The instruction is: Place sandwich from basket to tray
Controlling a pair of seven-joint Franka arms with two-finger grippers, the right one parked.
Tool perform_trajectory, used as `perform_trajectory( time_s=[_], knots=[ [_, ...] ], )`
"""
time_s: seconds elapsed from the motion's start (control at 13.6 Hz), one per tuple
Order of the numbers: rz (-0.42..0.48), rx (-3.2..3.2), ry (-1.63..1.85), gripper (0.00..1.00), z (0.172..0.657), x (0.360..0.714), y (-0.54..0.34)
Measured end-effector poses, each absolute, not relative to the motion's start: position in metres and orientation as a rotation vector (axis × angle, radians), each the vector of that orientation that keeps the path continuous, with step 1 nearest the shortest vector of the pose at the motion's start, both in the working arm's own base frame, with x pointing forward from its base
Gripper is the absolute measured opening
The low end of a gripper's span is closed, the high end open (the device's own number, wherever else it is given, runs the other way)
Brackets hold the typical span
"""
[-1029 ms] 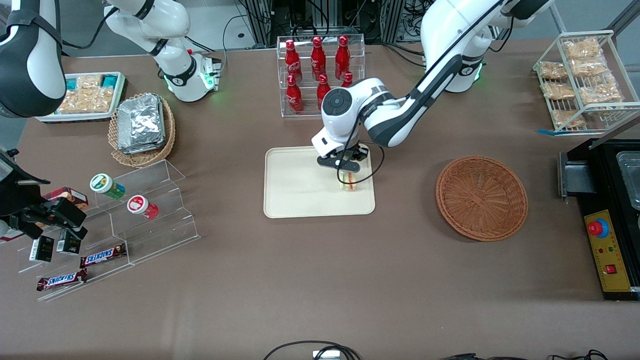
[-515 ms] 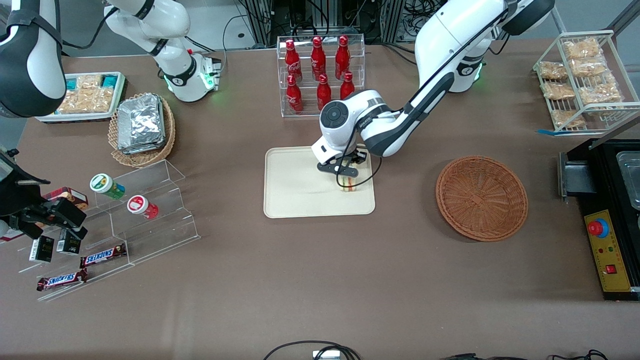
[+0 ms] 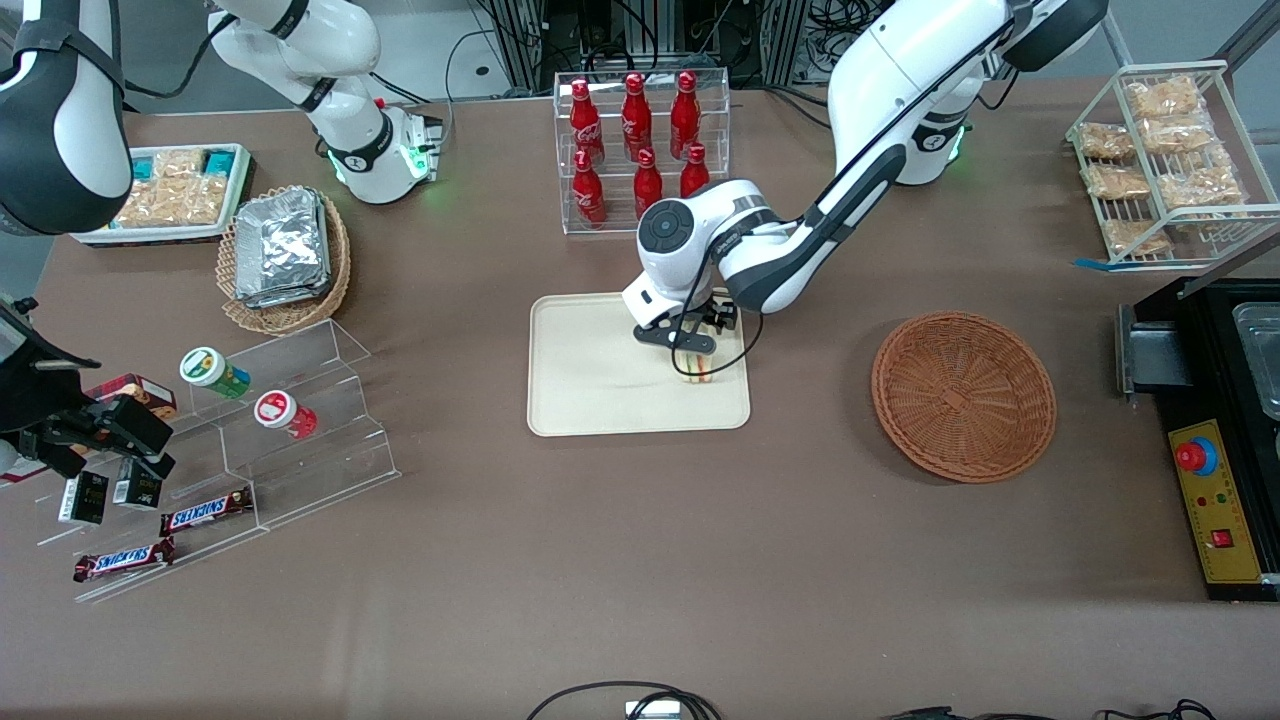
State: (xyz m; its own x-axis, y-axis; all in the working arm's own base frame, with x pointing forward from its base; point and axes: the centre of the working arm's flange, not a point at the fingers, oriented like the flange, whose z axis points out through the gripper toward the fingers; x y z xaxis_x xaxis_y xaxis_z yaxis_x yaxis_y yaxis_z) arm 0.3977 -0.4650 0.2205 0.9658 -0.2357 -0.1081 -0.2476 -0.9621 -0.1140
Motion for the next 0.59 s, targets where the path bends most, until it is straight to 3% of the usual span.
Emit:
perform_trajectory(
  time_s=[0.59],
  knots=[
    [0.020,-3.037,0.080,0.90,0.285,0.467,-0.464]
  ],
)
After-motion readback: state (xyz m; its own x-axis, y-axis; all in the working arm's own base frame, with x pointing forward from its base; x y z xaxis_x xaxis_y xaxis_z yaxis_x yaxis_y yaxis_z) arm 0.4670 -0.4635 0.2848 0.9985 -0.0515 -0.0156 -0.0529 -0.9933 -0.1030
